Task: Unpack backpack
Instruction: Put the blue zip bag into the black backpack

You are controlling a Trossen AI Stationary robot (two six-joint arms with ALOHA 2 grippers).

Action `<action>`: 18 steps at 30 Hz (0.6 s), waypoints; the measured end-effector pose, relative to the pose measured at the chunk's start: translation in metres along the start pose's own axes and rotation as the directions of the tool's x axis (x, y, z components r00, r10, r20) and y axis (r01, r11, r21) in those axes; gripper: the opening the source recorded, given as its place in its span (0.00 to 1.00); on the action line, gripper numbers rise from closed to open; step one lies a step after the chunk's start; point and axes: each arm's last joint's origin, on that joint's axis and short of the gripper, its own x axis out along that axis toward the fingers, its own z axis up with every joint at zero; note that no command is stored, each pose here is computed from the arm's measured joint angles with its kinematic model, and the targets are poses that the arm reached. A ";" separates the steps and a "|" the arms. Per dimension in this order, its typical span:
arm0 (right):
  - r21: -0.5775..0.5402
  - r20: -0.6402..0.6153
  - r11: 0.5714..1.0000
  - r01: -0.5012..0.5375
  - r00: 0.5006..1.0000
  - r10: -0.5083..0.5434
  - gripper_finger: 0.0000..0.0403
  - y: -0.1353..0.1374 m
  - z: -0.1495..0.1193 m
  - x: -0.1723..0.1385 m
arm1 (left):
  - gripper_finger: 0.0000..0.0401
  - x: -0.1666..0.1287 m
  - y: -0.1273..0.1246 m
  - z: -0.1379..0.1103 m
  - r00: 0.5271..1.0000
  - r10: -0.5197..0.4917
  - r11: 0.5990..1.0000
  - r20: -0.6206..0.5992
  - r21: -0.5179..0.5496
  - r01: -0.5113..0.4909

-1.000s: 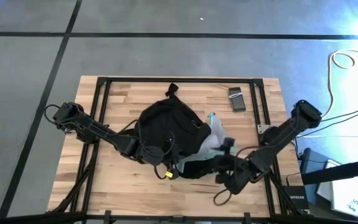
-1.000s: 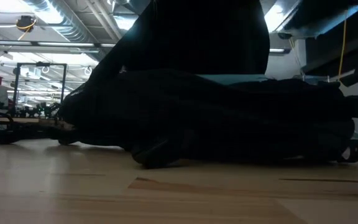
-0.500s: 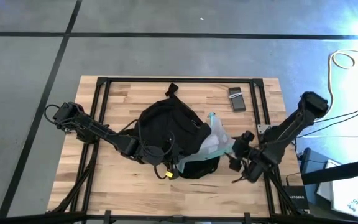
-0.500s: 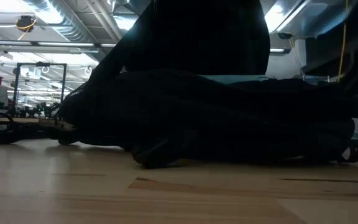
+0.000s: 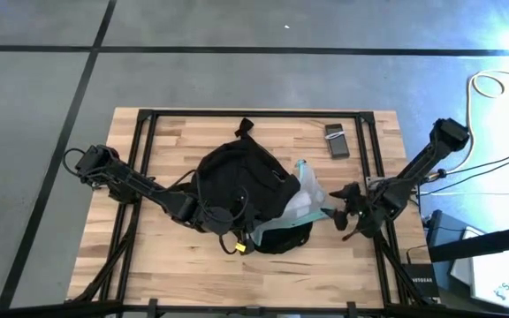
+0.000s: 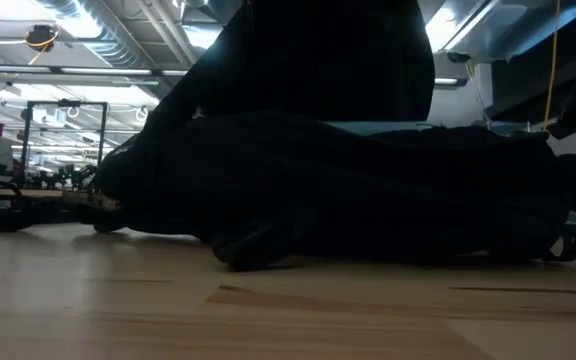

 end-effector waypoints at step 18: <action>-0.121 -0.012 0.971 -0.206 0.978 0.206 0.69 0.027 -0.003 0.007 | 0.01 0.000 0.000 0.000 1.000 0.001 1.000 -0.004 -0.008 -0.001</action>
